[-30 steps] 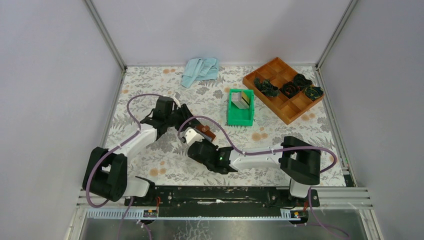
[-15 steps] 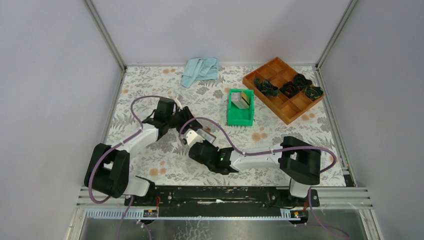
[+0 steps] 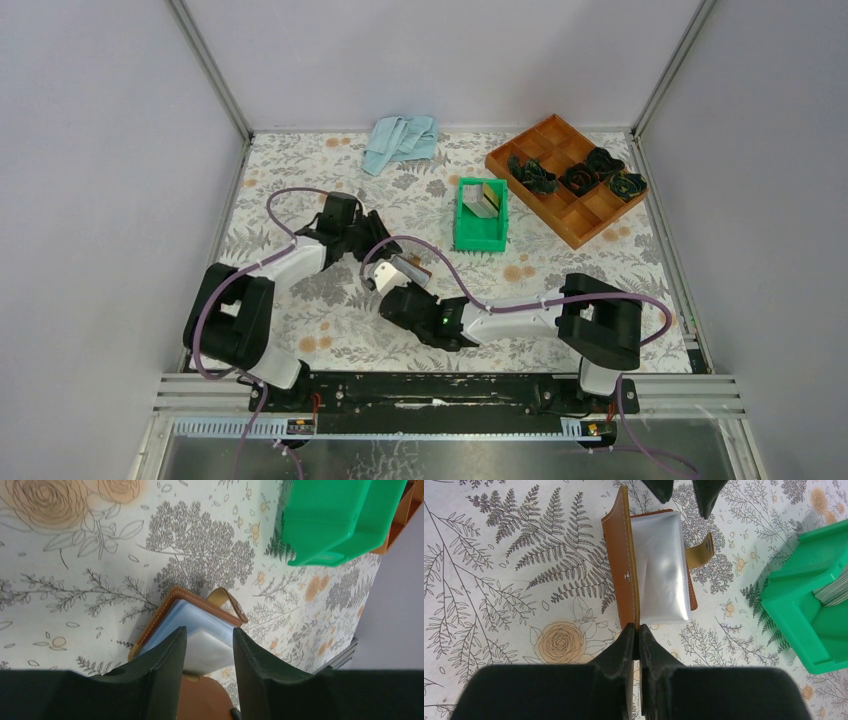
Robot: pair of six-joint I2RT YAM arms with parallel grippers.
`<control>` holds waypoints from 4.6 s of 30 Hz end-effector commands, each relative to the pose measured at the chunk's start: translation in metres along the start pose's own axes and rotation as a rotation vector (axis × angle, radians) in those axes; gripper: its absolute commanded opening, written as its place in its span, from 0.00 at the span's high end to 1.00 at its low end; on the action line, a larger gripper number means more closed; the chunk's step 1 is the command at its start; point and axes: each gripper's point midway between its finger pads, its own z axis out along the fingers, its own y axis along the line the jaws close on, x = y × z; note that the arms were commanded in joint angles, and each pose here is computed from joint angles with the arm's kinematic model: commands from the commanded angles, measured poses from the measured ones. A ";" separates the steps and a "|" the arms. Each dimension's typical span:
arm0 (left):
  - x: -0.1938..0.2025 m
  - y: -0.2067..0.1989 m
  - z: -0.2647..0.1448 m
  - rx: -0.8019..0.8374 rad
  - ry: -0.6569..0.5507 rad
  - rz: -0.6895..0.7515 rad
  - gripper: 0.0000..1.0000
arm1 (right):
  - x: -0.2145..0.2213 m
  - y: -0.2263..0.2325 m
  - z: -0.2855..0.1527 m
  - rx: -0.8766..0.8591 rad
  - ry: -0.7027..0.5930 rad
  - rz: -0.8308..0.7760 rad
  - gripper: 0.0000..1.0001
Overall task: Put the credit cards into the card holder
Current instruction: Open the card holder at the center of the board.
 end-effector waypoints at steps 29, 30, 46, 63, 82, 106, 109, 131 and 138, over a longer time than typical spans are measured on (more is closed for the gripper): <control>0.015 -0.034 0.000 0.160 0.097 0.066 0.59 | -0.002 0.001 -0.001 -0.003 -0.013 0.017 0.97; 0.015 -0.034 -0.001 0.155 0.096 0.067 0.59 | -0.002 0.001 -0.001 -0.002 -0.012 0.015 0.97; 0.014 -0.026 -0.002 0.095 0.090 0.091 0.61 | -0.003 0.003 0.000 -0.006 -0.012 0.017 0.97; -0.001 -0.032 0.028 -0.182 0.133 0.317 0.59 | -0.004 0.001 -0.003 -0.007 -0.019 0.014 0.97; 0.018 -0.010 0.052 -0.326 0.253 0.416 0.60 | -0.006 0.000 -0.005 -0.014 -0.029 0.022 0.97; 0.033 -0.015 0.025 -0.311 0.299 0.436 0.78 | -0.004 0.000 -0.004 -0.007 -0.030 0.016 0.96; 0.037 -0.009 0.023 -0.322 0.312 0.437 0.79 | -0.004 -0.001 -0.004 -0.006 -0.030 0.016 0.96; 0.057 0.005 0.000 -0.346 0.313 0.430 0.83 | -0.001 0.001 -0.001 -0.003 -0.023 0.013 0.96; 0.068 0.009 0.001 -0.351 0.329 0.432 0.84 | -0.001 0.001 -0.001 -0.003 -0.023 0.016 0.96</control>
